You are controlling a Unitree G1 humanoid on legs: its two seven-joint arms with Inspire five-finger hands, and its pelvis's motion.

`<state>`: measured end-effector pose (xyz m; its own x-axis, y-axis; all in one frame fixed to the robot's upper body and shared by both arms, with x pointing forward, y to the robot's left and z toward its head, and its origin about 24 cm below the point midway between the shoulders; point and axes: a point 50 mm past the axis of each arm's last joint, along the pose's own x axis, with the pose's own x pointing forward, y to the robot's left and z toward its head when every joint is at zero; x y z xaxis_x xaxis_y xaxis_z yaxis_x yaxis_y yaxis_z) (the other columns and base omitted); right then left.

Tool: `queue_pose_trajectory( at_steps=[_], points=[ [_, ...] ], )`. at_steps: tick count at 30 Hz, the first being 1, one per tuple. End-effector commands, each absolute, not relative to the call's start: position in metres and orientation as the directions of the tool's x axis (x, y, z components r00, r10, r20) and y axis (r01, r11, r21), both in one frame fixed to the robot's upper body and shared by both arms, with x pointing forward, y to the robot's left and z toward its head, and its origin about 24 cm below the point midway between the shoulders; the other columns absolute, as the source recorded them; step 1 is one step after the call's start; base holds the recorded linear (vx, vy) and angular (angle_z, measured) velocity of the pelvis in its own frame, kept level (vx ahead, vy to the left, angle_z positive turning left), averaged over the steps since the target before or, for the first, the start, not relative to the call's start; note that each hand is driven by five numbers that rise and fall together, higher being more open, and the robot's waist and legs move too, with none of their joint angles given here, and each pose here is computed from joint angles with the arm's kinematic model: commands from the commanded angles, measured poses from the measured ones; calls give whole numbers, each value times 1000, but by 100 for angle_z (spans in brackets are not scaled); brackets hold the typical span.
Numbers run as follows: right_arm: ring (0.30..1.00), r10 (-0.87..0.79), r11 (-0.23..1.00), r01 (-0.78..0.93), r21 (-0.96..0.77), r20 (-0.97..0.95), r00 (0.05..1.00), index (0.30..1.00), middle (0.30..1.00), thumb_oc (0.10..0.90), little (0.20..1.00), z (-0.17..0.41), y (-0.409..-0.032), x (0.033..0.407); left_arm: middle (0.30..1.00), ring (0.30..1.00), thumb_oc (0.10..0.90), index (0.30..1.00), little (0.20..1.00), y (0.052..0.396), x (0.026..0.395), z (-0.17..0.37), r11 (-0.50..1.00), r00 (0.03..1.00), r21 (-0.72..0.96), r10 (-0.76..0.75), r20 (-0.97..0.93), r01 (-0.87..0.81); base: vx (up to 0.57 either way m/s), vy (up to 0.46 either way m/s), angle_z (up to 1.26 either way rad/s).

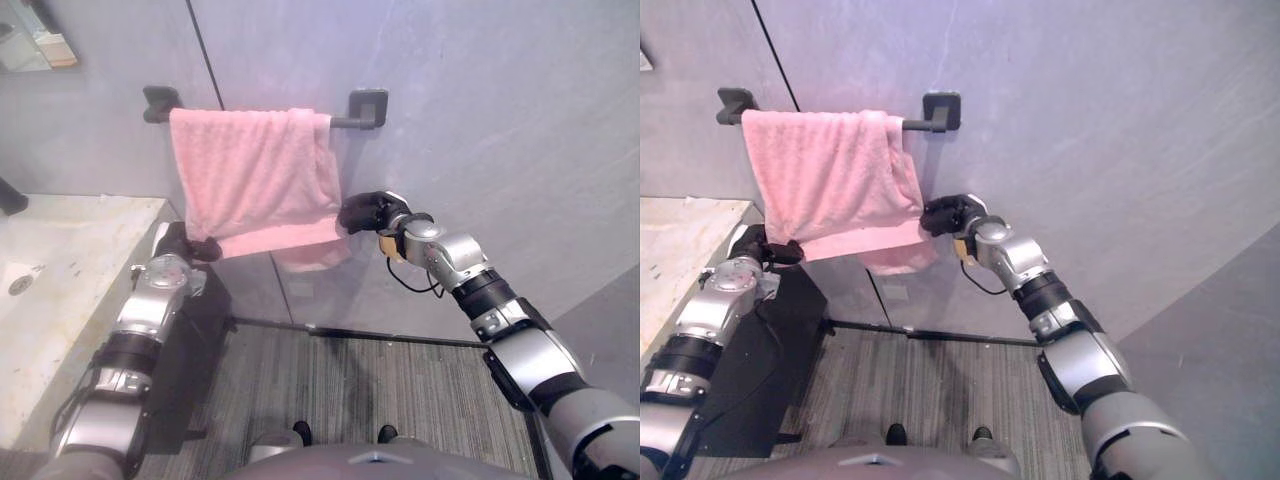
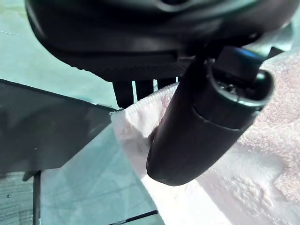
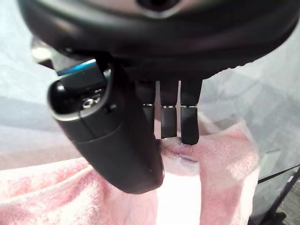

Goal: Organize the bathroom.

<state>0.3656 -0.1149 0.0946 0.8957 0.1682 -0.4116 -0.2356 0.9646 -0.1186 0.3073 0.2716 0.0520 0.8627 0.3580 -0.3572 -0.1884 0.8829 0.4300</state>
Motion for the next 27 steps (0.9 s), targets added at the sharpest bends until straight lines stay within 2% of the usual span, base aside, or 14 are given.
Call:
queue_pose_trajectory(
  at_steps=[1, 10, 11, 12, 13, 16, 20, 21, 23, 24, 27],
  points=[
    [300, -108, 964, 83, -254, -88, 990, 300, 300, 400, 300, 193, -173, 399, 300, 300, 400, 300, 300, 320, 297, 75, 762, 812, 527, 546, -209, -376, 0, 0, 0],
    [300, -125, 962, 98, -256, -93, 988, 300, 300, 400, 300, 193, -178, 399, 300, 300, 400, 300, 300, 318, 298, 78, 767, 818, 523, 537, -206, -372, 0, 0, 0],
    [472, -118, 962, 89, -258, -98, 988, 472, 472, 515, 472, 192, -178, 399, 300, 300, 400, 300, 300, 318, 298, 79, 772, 825, 520, 527, -204, -365, 0, 0, 0],
    [825, -117, 962, 88, -260, -100, 988, 825, 825, 750, 825, 192, -178, 399, 300, 300, 400, 300, 300, 317, 299, 80, 781, 834, 514, 513, -202, -355, 0, 0, 0],
    [900, -113, 962, 83, -259, -102, 988, 900, 900, 800, 900, 192, -177, 398, 300, 300, 400, 300, 300, 316, 300, 82, 786, 841, 507, 504, -197, -353, 0, 0, 0],
    [900, -97, 965, 66, -255, -114, 989, 900, 900, 800, 900, 188, -175, 398, 481, 481, 521, 481, 481, 311, 302, 85, 812, 861, 475, 471, -190, -340, 0, 0, 0],
    [900, -90, 966, 57, -253, -121, 989, 900, 900, 800, 900, 184, -171, 398, 580, 580, 587, 580, 580, 306, 303, 86, 824, 867, 450, 464, -183, -346, 0, 0, 0],
    [900, -90, 966, 57, -252, -122, 988, 900, 900, 800, 900, 183, -170, 398, 709, 709, 673, 709, 709, 305, 303, 87, 824, 867, 448, 464, -182, -347, 0, 0, 0],
    [900, -88, 967, 55, -250, -122, 989, 900, 900, 800, 900, 182, -170, 398, 851, 851, 767, 851, 851, 304, 304, 87, 825, 869, 447, 462, -177, -347, 0, 0, 0],
    [900, -88, 967, 56, -250, -122, 989, 900, 900, 800, 900, 182, -170, 398, 900, 900, 800, 900, 900, 304, 304, 87, 825, 870, 447, 461, -176, -346, 0, 0, 0],
    [900, -89, 967, 57, -249, -119, 989, 900, 900, 800, 900, 184, -169, 398, 900, 900, 800, 900, 900, 302, 305, 88, 831, 879, 457, 438, -188, -317, 0, 0, 0]
  ],
)
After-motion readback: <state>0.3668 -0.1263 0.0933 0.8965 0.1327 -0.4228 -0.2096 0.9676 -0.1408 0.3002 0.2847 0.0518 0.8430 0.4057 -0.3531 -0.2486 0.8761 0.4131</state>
